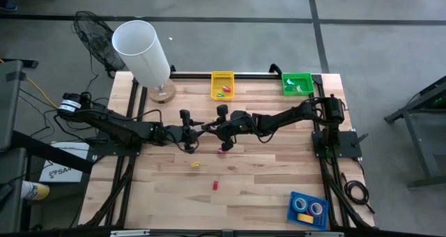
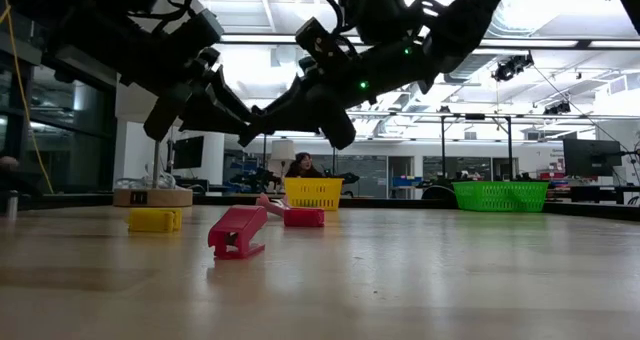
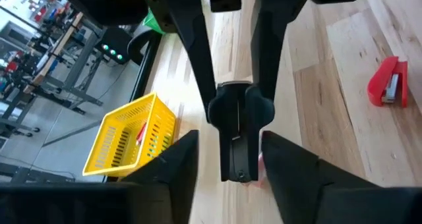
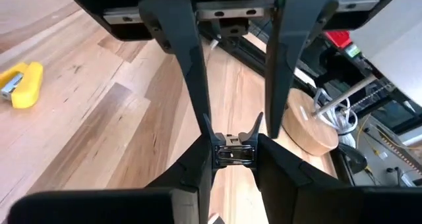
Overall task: Pick and place Stapler, Stapler remover, tape
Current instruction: Put the black staple remover into the green bin
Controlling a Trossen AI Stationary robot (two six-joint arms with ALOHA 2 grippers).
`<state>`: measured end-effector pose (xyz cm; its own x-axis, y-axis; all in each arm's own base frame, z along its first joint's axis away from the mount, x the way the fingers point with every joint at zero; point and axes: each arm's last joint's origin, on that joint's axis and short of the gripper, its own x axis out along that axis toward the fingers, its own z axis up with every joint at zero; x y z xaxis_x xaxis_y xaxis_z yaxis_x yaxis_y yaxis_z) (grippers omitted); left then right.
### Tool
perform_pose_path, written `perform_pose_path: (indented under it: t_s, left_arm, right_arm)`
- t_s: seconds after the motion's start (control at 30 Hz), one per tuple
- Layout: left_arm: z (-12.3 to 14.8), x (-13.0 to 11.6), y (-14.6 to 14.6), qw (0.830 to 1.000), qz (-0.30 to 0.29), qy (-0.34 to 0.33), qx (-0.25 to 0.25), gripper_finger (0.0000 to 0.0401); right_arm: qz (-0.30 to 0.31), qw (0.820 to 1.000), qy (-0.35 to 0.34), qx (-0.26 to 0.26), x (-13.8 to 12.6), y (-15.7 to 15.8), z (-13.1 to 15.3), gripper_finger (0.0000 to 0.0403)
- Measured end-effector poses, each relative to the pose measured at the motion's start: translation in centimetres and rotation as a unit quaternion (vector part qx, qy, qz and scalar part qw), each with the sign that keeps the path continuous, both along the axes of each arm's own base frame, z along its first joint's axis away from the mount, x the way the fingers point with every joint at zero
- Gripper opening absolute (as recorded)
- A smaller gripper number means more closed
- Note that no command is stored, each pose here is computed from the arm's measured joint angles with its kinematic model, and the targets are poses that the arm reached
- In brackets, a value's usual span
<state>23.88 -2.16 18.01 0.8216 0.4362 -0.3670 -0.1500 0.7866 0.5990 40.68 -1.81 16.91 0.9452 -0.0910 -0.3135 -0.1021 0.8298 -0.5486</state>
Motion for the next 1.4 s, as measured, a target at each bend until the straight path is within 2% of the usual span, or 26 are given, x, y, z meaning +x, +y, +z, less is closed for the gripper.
perform_pose_path:
  t_s: [0.23, 0.33, 0.43, 0.53, 0.73, 0.93, 1.07, 1.2, 1.4]
  left_arm:
    - [-0.1, -0.1, 0.0, 1.000, 0.004, 0.002, -0.005, 0.0199]
    - [-0.3, -0.2, 0.0, 1.000, 0.005, 0.014, -0.003, 0.0200]
    - [-0.4, -0.2, 0.1, 1.000, 0.009, 0.022, 0.000, 0.0201]
    - [-0.5, -0.3, 0.2, 0.999, 0.021, 0.024, 0.006, 0.0201]
    - [-0.5, -0.3, 0.2, 0.999, 0.029, 0.023, 0.005, 0.0202]
    - [-0.5, -0.3, 0.2, 0.999, 0.031, 0.022, 0.001, 0.0202]
    - [-0.5, -0.3, 0.2, 0.999, 0.032, 0.022, 0.001, 0.0202]
    - [-0.5, -0.4, 0.2, 0.999, 0.032, 0.022, 0.001, 0.0202]
    - [-0.6, -0.4, 0.2, 0.999, 0.033, 0.028, 0.001, 0.0202]
  right_arm:
    - [-0.038, 0.999, 0.020, 0.004, -0.2, -0.1, -0.1, 0.0083]
    - [-0.087, 0.995, 0.050, -0.004, -0.9, -0.4, 0.4, 0.0083]
    - [-0.159, 0.983, 0.085, -0.013, -2.0, -1.0, 1.2, 0.0083]
    - [-0.245, 0.962, 0.118, -0.005, -3.7, -2.2, 2.4, 0.0083]
    - [-0.410, 0.897, 0.161, 0.043, -8.2, -5.9, 5.0, 0.0083]
    - [-0.513, 0.833, 0.183, 0.099, -12.7, -10.0, 6.7, 0.0083]
    - [-0.554, 0.798, 0.201, 0.122, -14.9, -12.4, 6.9, 0.0083]
    - [-0.572, 0.777, 0.219, 0.143, -16.3, -14.1, 6.7, 0.0083]
    - [-0.565, 0.779, 0.236, 0.139, -16.8, -14.8, 6.7, 0.0083]
